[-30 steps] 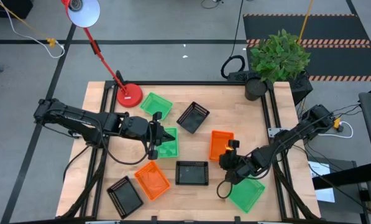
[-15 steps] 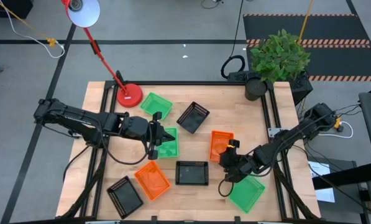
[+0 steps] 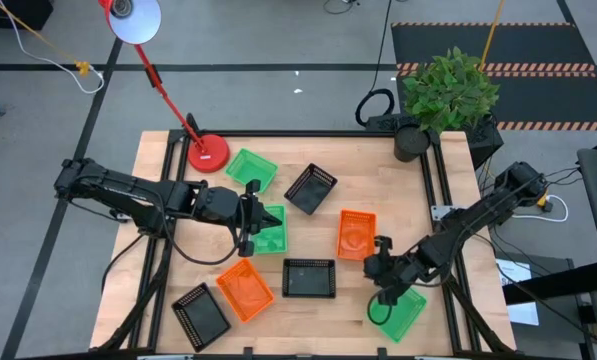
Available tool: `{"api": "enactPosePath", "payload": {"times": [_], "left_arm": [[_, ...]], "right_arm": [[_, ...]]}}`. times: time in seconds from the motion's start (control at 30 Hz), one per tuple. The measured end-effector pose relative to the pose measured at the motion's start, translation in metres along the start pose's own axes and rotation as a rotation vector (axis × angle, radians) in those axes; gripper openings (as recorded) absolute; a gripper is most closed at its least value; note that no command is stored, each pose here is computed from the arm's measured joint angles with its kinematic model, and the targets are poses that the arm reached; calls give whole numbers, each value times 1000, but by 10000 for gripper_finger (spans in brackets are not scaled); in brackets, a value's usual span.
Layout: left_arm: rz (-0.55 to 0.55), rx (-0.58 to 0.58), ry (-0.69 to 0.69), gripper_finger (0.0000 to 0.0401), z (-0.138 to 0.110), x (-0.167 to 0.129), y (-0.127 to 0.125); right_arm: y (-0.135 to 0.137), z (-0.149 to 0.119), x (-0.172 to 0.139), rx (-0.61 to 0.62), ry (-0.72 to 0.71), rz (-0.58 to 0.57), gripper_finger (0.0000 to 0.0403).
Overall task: Stack baskets by color
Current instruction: Stack the top orange bin on top of the middle orange bin
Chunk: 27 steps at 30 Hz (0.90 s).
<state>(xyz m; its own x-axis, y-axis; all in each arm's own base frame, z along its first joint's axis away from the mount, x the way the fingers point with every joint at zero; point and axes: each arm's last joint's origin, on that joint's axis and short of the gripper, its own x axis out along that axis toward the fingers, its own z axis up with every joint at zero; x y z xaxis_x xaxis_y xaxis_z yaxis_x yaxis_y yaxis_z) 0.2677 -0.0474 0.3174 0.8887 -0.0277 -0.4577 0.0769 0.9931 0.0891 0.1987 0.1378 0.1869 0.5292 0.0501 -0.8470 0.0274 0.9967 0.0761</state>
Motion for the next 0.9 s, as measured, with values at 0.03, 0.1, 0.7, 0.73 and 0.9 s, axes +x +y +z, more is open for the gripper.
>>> {"api": "enactPosePath", "payload": {"times": [0.03,0.1,0.7,0.73,0.9], "left_arm": [[0,0,-2,17,0,0,0],[0,-1,-12,17,1,0,0],[3,33,-18,17,1,12,-1],[5,46,-8,17,-1,15,-1],[10,74,15,17,-5,26,0]], "right_arm": [[-1,-3,2,-3,7,-5,43],[-6,-8,6,-4,28,-23,23],[-18,-17,10,16,97,-98,1],[-18,-17,10,18,97,-99,1],[-19,-17,10,27,102,-105,1]]}}
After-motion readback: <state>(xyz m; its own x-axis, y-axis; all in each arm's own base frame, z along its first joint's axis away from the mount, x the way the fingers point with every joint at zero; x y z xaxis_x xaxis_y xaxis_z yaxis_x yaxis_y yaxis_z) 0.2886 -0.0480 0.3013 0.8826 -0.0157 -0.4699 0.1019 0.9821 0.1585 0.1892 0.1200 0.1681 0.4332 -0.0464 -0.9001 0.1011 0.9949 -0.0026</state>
